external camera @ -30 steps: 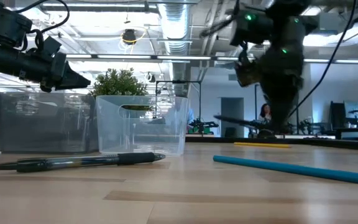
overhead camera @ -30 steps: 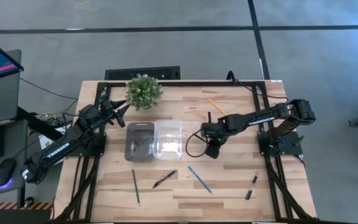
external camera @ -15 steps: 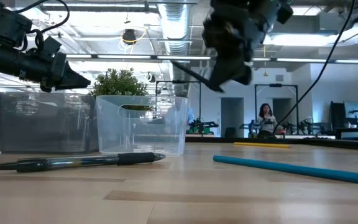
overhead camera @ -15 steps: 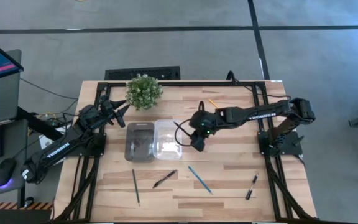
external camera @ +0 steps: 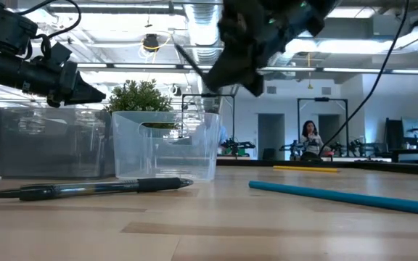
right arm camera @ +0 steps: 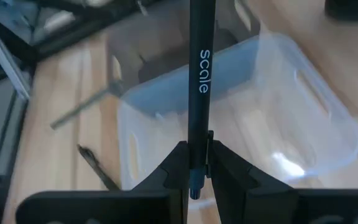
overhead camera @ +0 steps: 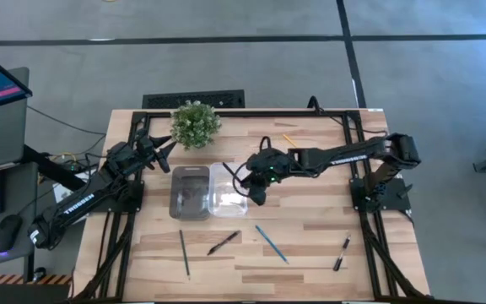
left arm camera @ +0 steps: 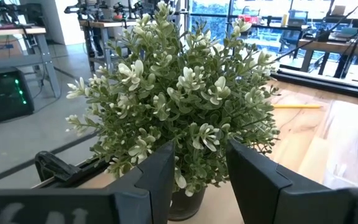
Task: Sort pens & pencils
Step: Put the black pen into the transparent bin
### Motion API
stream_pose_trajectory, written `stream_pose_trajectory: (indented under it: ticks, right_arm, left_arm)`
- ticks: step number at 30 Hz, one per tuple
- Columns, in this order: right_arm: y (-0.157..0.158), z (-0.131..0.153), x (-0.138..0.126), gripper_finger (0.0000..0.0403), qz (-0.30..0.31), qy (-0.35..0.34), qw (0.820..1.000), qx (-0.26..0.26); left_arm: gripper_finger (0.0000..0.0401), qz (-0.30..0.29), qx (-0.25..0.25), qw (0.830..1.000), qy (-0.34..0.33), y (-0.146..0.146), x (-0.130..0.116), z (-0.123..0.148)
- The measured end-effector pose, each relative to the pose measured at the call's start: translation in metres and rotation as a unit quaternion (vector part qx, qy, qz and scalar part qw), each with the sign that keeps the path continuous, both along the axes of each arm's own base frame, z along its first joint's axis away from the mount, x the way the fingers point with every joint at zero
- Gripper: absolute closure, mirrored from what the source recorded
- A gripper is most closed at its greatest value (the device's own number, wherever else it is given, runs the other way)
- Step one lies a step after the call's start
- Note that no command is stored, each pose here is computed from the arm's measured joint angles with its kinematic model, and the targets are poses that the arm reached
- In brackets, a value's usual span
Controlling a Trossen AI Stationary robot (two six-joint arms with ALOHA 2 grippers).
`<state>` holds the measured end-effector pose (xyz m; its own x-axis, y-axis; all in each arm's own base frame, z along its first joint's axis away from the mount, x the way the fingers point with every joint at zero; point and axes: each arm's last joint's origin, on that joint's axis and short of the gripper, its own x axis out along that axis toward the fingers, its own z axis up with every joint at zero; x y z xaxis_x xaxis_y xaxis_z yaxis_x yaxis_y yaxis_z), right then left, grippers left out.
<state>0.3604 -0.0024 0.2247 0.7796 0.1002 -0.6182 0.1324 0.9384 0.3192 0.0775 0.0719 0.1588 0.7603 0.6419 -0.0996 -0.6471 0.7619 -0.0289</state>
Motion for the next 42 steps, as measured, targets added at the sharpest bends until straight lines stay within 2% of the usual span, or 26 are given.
stream_pose_trajectory:
  ticks: [2,6,12,17,22,27,42]
  right_arm:
    - [0.000,-0.012,0.011,0.0331,0.004,-0.007,1.000,0.003]
    - [0.001,-0.037,0.022,0.0331,0.016,0.024,0.999,0.018]
    - [0.004,-0.057,0.037,0.0331,0.030,0.064,0.993,0.095]
    - [0.005,-0.068,0.046,0.0331,0.030,0.078,0.988,0.127]
    - [0.002,-0.077,0.041,0.0331,0.004,0.121,0.983,0.137]
    - [-0.006,-0.080,0.037,0.0331,-0.050,0.154,0.974,0.157]
    - [-0.013,-0.084,0.030,0.0317,-0.086,0.195,0.960,0.182]
  left_arm:
    - [0.0266,0.000,0.000,1.000,0.000,0.000,0.000,0.000]
    - [0.0266,0.000,-0.003,1.000,0.003,0.000,0.000,-0.001]
    - [0.0266,0.000,-0.008,1.000,0.009,0.001,0.001,-0.002]
    - [0.0266,0.001,-0.012,1.000,0.013,0.001,0.001,-0.003]
    - [0.0266,0.009,-0.016,1.000,0.018,0.002,0.001,-0.004]
    - [0.0266,0.011,-0.016,1.000,0.019,0.002,0.001,-0.004]
    - [0.0266,0.012,-0.016,1.000,0.019,0.002,0.001,-0.005]
